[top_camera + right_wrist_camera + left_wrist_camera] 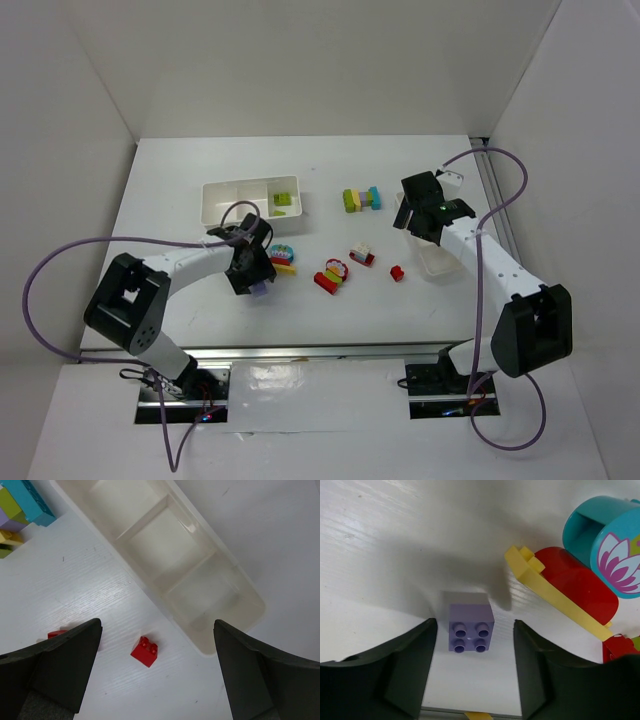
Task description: Sort the legos into containers by color
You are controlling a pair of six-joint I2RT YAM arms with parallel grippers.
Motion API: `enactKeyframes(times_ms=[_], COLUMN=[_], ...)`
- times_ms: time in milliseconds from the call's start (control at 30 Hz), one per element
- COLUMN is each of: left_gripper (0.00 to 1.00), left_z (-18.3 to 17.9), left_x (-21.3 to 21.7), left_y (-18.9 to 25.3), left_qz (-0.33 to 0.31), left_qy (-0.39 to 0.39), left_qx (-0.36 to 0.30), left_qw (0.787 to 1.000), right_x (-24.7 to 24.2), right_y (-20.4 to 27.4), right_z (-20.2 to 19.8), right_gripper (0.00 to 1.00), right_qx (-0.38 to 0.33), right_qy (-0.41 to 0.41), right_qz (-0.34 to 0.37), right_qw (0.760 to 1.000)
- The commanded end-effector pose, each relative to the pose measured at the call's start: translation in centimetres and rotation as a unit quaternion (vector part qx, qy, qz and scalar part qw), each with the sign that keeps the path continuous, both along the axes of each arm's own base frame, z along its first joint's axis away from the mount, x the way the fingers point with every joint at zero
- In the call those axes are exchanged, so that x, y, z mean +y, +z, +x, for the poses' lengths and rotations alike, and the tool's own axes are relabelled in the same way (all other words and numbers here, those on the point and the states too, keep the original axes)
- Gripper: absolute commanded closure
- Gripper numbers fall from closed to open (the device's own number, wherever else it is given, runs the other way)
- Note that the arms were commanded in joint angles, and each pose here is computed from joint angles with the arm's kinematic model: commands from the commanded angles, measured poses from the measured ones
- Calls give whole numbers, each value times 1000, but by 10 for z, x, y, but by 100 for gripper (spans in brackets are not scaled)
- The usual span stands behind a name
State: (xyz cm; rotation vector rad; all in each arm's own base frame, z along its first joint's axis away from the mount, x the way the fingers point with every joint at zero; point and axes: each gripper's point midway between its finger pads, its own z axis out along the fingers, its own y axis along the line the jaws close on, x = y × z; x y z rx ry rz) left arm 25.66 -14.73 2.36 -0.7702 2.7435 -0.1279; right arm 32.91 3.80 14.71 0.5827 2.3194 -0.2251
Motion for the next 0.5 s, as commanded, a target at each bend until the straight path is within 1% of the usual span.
enactKeyframes(times_ms=[0,33,67,100,133,300,333,433,467], left_gripper=[26,24,24,26,31,43,46,57,60], left_z=[-4,-7,-7,-7,-8,-7,-9,-3,-5], left_x=[-1,-5,-5,-5,-4,-10,-9,-17,-14], left_y=[-7,-10,-10,-10,-12,-8,-8,0,3], left_qz=[-4,-6,-6,-6,-4,4,6,6,17], left_qy=[-12,-18,-18,-18,-18,-30,-30,-46,-54], left_qx=[13,20,20,20,24,15,20,7,11], left_qw=[1000,1000,1000,1000,1000,999,999,999,998], right_x=[-2,-2,-2,-2,-2,-2,-2,-2,-2], right_y=[21,21,21,21,21,21,21,21,21], right_z=[9,9,9,9,9,9,9,9,9], right_gripper=[0,0,0,0,0,0,0,0,0], right_qx=[-40,-40,-40,-40,-40,-40,-40,-40,-40], right_qy=[-9,-9,-9,-9,-9,-9,-9,-9,-9], right_qz=[5,5,5,5,5,5,5,5,5], right_qw=[999,999,999,999,999,999,999,999,999])
